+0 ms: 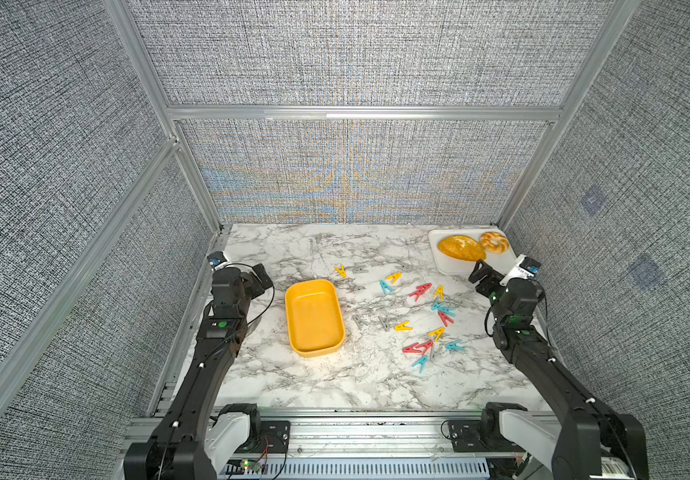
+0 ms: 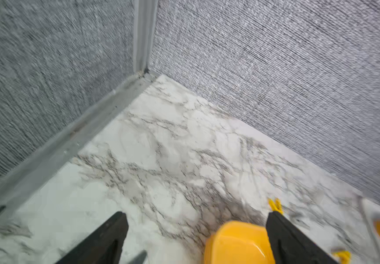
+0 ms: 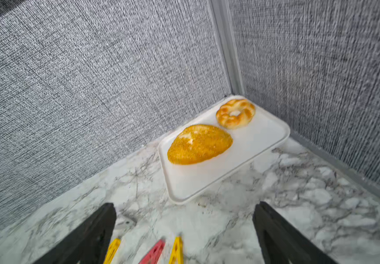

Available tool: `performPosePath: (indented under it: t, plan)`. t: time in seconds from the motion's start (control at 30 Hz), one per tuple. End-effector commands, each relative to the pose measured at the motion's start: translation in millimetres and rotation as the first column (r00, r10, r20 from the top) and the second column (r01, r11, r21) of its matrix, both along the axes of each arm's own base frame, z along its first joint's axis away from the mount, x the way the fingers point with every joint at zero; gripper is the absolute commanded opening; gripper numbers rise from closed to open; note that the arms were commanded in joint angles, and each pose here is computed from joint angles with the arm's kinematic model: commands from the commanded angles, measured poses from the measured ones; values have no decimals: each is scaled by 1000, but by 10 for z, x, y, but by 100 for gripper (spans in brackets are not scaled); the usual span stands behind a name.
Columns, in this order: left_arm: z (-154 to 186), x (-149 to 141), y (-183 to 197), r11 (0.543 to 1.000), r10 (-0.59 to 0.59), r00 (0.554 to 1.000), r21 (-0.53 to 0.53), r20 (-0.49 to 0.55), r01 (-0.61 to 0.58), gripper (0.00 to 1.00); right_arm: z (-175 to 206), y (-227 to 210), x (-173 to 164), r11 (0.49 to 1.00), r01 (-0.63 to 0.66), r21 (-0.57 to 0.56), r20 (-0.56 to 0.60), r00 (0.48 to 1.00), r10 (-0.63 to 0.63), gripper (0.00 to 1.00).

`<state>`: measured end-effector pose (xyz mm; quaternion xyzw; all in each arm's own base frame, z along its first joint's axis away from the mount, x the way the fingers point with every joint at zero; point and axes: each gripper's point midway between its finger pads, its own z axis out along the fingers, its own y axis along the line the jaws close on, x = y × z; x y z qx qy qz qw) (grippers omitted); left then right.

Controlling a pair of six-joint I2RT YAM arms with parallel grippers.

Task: Put the clothespins into the storage box
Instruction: Pick up the clothespin from the center of the board.

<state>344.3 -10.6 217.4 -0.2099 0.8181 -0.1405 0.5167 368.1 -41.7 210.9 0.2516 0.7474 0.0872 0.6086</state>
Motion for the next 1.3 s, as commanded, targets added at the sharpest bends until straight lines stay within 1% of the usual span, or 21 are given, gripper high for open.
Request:
performPosePath:
  t: [0.0,0.03,0.1,0.2,0.3,0.33,0.4,0.47,0.57,0.7,0.8,0.87,1.0,1.27]
  plan:
    - [-183,-333,-513,948,-206,974,-265,-91,176,91,-338,373,-67,973,-165,160,-151,970,190,82]
    - [-212,-438,-619,930,-251,962,-301,-104,210,85,-389,490,-52,958,-223,183,-187,948,256,73]
    - [-277,-628,-796,903,-319,939,-343,-130,259,80,-511,689,-24,933,-282,223,-260,905,336,62]
    - [-348,-910,-1027,876,-401,900,-358,-171,323,75,-600,1178,3,878,-406,254,-297,831,471,53]
    - [-416,-1132,-1103,873,-431,875,-348,-222,341,72,-648,1750,7,828,-522,203,-362,746,559,49]
    - [-427,-1175,-1117,870,-437,870,-352,-227,345,71,-574,1933,51,808,-560,182,-363,726,585,49]
    - [-487,-1252,-1135,868,-445,860,-355,-251,346,70,-634,2320,54,762,-627,162,-408,661,630,47]
    - [-572,-1292,-1129,872,-439,855,-360,-276,332,70,-705,2633,61,726,-673,141,-443,613,654,44]
    - [-664,-1314,-1138,872,-436,847,-376,-304,314,70,-870,2993,96,694,-711,117,-496,563,661,43]
    - [-644,-1302,-1157,869,-443,842,-378,-308,319,70,-1171,3415,63,636,-761,127,-561,474,679,42]
    - [-615,-1305,-1157,869,-444,842,-376,-307,322,71,-1303,3608,30,611,-784,111,-588,444,676,43]
    - [-605,-1306,-1159,868,-445,842,-379,-305,322,71,-1391,3693,-2,589,-801,109,-602,418,680,48]
    - [-624,-1313,-1153,869,-440,843,-383,-309,313,72,-1616,3794,-76,551,-829,92,-666,360,653,48]
    - [-640,-1305,-1158,868,-438,843,-390,-312,307,73,-1818,3812,-164,523,-850,58,-727,323,606,48]
